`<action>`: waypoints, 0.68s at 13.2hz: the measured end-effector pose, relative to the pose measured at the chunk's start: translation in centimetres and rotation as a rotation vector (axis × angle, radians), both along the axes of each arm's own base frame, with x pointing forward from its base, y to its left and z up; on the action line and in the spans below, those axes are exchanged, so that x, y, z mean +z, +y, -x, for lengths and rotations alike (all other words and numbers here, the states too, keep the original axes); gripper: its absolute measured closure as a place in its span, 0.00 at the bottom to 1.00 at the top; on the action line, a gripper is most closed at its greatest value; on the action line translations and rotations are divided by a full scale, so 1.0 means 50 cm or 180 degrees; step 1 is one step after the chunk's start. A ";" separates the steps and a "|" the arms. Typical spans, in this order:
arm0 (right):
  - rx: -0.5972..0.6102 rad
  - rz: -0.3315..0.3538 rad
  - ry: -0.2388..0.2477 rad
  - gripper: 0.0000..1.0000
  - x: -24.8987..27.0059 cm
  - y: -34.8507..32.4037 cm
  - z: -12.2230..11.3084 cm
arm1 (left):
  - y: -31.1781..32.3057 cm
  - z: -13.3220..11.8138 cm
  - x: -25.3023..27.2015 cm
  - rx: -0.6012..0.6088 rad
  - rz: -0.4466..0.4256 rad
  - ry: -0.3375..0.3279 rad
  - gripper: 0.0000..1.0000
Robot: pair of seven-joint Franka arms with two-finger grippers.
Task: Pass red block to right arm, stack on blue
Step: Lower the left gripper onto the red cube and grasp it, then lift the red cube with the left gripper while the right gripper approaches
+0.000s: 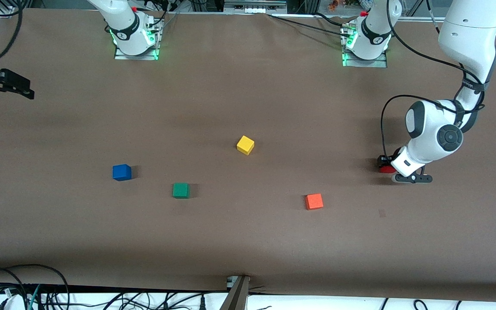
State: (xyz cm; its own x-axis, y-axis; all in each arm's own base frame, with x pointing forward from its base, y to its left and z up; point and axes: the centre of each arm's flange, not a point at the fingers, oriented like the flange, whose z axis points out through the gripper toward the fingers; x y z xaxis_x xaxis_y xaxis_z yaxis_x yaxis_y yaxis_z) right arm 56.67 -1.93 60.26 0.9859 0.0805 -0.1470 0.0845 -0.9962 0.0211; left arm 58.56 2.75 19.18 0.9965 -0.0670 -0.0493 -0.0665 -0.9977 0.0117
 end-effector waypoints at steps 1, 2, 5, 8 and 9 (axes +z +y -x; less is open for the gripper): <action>0.0024 0.0001 0.0065 0.00 -0.025 0.009 -0.012 | 0.006 -0.013 0.021 -0.0161 0.0005 -0.0046 0.44; 0.0052 0.0001 0.0109 0.00 -0.047 0.019 -0.023 | 0.011 -0.025 0.048 -0.0334 0.0013 -0.0047 0.44; 0.0249 -0.0062 0.0166 0.00 -0.095 0.099 -0.049 | 0.008 -0.067 0.149 -0.0745 0.0182 -0.0004 0.44; 0.0349 -0.0501 0.0134 0.00 -0.140 0.193 -0.079 | -0.069 -0.109 0.247 -0.1190 0.0589 -0.0092 0.44; 0.0321 -0.0712 0.0160 0.00 -0.156 0.211 -0.089 | -0.108 -0.117 0.268 -0.1355 0.0760 -0.0158 0.44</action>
State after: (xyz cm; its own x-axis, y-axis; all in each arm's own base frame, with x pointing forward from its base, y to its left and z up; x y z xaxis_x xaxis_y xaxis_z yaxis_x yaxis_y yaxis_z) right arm 61.10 8.64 52.44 0.9631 0.2140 -0.1630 0.1789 -0.9621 -0.2059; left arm 64.42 -2.66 32.57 0.8790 -0.4725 0.0641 -0.4741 -0.8517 0.2231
